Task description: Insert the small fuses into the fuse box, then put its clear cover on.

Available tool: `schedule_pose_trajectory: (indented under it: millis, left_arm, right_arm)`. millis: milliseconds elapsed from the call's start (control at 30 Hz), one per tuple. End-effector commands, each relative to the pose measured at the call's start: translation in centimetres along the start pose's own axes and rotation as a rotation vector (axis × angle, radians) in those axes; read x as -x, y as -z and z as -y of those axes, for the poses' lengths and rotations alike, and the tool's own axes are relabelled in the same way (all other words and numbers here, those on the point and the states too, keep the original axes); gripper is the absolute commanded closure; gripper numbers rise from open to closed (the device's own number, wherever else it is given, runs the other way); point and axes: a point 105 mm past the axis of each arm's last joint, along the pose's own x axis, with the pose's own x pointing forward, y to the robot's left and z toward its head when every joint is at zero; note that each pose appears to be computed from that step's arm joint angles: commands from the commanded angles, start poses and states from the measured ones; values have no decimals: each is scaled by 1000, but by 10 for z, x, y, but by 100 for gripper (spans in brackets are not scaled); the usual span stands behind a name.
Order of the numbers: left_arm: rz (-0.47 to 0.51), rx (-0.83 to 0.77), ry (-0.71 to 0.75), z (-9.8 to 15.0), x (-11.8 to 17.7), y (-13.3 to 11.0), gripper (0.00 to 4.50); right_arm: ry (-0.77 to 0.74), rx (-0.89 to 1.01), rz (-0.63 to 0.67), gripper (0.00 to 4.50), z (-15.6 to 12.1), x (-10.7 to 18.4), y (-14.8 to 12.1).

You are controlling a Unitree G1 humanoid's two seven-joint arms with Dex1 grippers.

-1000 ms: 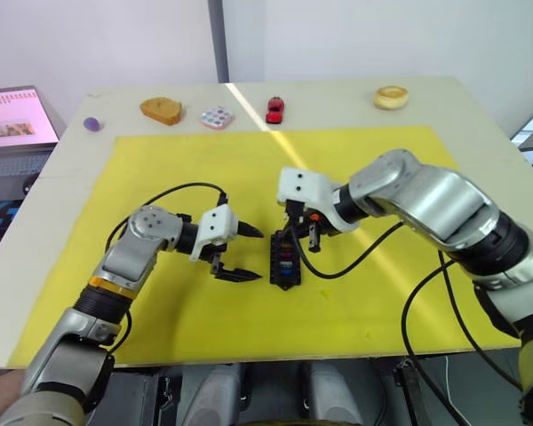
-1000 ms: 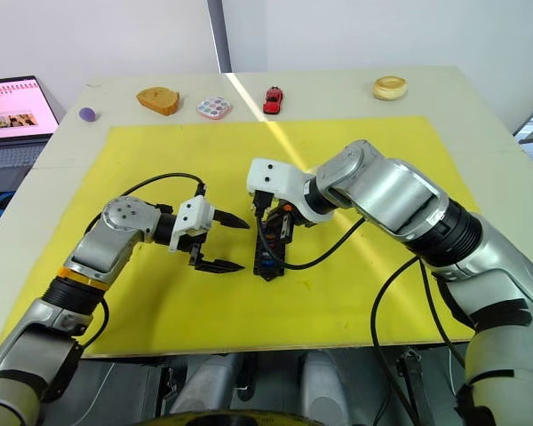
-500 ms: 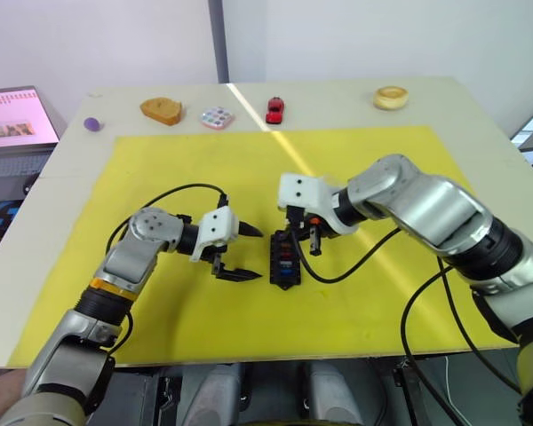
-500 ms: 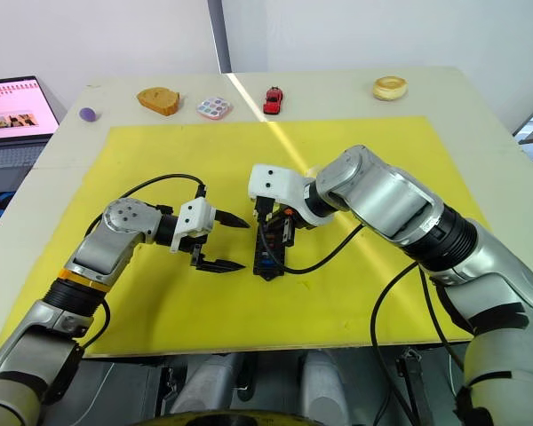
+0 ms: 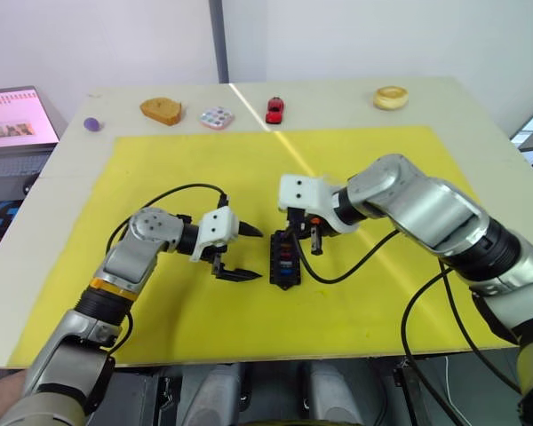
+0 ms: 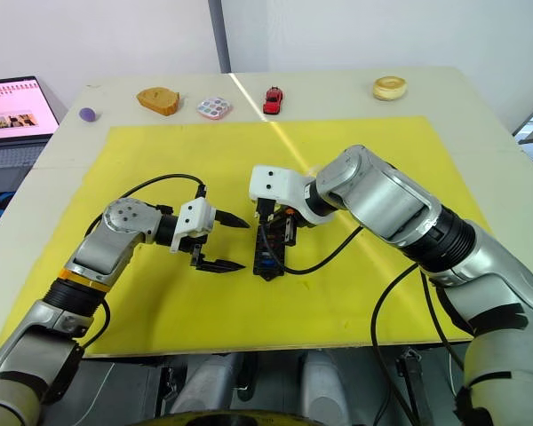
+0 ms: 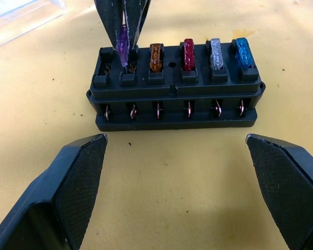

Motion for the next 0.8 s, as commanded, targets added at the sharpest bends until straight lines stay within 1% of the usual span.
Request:
schedule_pose_trajectory:
  millis: [33, 267, 667, 800]
  left_arm:
    - [10, -41, -6, -2, 1, -7, 4]
    - [11, -42, -9, -1, 0, -8, 4]
    - [8, -39, 0, 2, -1, -8, 4]
    - [9, -39, 2, 4, -3, -6, 4]
  right_arm:
    - [-3, 26, 15, 450, -2, 2, -5]
    - [-20, 20, 8, 450, -6, -3, -1]
    - [6, 36, -13, 450, 0, -9, 0]
    - [-17, 34, -26, 450, -2, -13, 2]
